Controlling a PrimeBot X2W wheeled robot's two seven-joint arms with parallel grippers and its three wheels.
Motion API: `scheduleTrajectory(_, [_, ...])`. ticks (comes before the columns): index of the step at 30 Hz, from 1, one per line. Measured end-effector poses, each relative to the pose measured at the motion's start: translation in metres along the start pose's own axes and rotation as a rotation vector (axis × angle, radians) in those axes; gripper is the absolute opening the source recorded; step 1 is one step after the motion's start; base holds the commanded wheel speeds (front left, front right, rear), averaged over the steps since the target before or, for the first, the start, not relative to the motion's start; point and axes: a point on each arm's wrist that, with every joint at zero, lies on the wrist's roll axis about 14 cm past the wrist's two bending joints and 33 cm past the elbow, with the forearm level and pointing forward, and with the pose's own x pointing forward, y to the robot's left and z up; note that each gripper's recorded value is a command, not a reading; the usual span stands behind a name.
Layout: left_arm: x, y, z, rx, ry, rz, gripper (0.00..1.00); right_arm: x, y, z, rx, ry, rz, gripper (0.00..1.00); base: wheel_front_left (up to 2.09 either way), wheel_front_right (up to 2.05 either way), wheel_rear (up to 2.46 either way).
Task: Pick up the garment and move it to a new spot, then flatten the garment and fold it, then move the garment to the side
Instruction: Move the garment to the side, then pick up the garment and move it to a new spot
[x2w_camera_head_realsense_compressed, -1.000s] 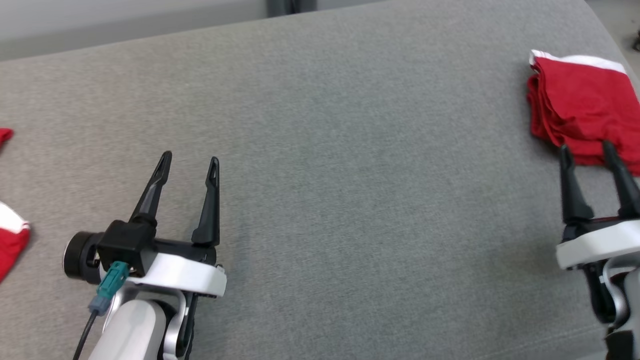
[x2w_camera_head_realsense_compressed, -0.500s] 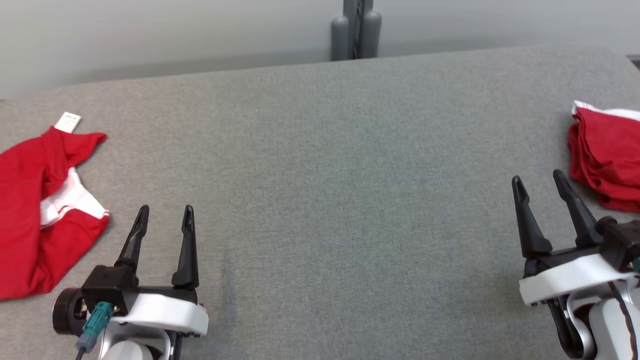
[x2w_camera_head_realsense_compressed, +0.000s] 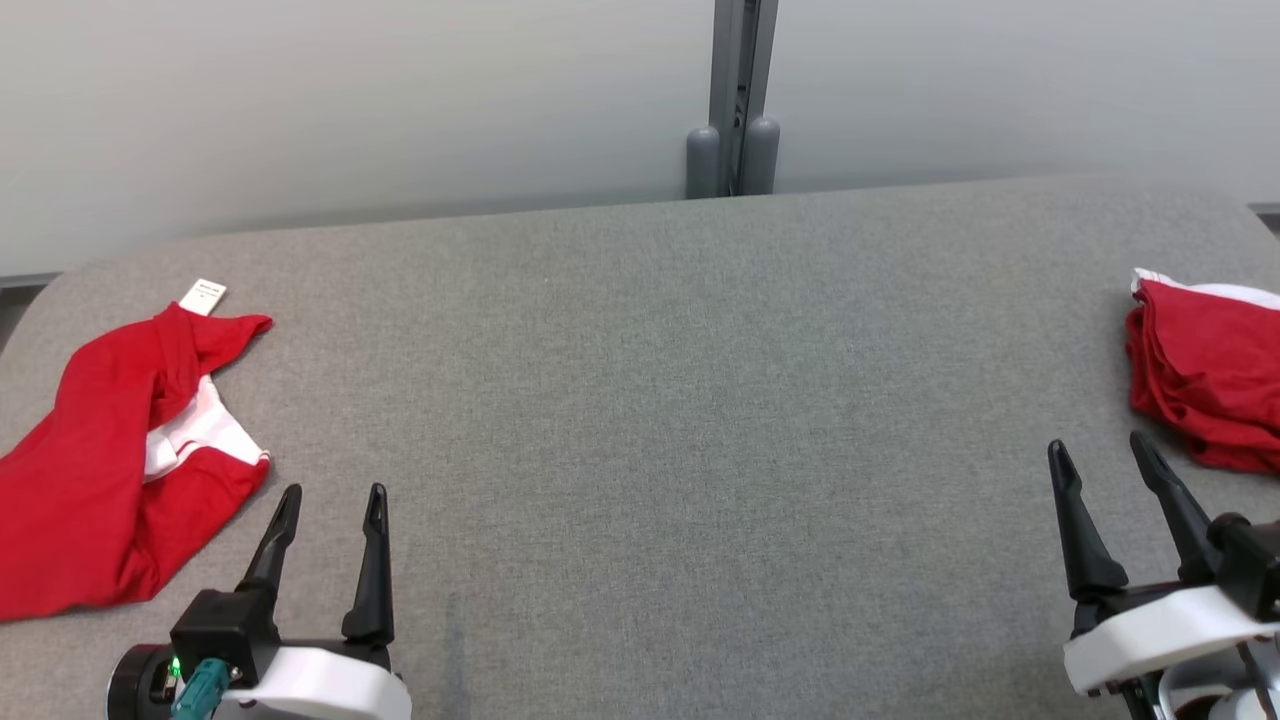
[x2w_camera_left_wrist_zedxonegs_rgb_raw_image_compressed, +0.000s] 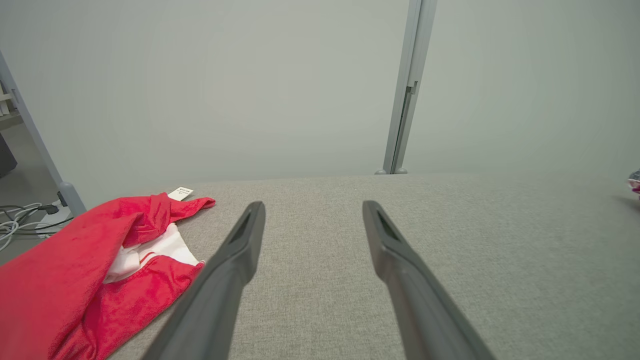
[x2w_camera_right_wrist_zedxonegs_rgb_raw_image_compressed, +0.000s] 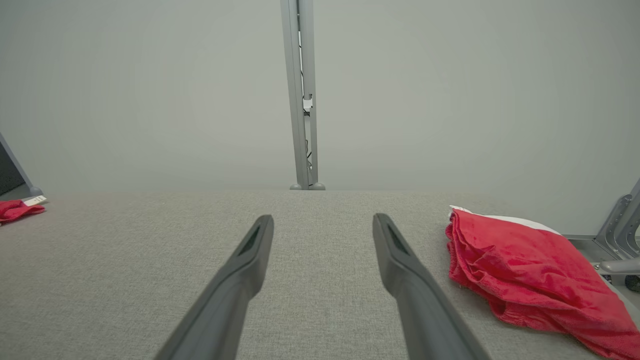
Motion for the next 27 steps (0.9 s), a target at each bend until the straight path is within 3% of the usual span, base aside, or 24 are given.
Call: scheduleTrajectory(27, [-0.016,-0.001,0.004,0.006,0.01,-0.007,1.0,-0.026,-0.001,0.011,0.003,-0.014,-0.031,1.0,0.0,0.0,0.0])
